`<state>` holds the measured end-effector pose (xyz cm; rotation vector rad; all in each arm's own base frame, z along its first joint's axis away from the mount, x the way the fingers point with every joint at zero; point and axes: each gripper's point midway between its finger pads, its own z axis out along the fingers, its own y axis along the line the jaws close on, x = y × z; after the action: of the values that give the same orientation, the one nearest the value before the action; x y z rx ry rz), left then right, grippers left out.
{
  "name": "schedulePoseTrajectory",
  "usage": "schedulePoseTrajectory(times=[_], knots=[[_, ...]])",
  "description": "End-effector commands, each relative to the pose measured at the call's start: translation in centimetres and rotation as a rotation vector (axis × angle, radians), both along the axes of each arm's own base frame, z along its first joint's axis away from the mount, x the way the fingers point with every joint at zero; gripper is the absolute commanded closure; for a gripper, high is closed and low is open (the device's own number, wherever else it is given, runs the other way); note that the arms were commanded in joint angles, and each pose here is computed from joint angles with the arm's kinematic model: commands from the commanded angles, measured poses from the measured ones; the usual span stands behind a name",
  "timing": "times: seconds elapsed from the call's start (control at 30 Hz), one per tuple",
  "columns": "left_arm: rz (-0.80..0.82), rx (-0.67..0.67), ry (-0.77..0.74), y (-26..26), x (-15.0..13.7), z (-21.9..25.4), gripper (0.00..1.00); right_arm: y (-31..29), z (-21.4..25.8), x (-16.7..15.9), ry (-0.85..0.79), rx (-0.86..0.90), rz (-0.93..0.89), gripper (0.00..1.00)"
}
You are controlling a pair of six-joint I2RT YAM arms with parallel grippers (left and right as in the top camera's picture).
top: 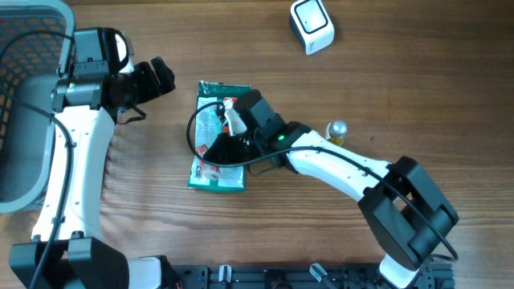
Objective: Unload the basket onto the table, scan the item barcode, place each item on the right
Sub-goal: 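Move the red packet onto the glove pack and open the right gripper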
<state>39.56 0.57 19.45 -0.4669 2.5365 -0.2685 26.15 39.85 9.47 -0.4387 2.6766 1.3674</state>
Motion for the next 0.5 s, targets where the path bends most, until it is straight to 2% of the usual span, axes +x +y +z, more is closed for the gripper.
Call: schedulePoseTrajectory(times=[0.0,0.33,0.47], knots=[[-0.019,0.003,-0.02,0.0,0.2,0.6,0.0,0.3,-1.5,-0.3,-0.014,-0.048,-0.023,0.96],[-0.019,0.003,-0.02,0.0,0.2,0.6,0.0,0.2,-2.4,0.2,-0.069,-0.102,-0.059,0.96],[-0.019,0.003,-0.02,0.0,0.2,0.6,0.0,0.1,-3.9,0.0,-0.044,-0.127,-0.057,0.96]])
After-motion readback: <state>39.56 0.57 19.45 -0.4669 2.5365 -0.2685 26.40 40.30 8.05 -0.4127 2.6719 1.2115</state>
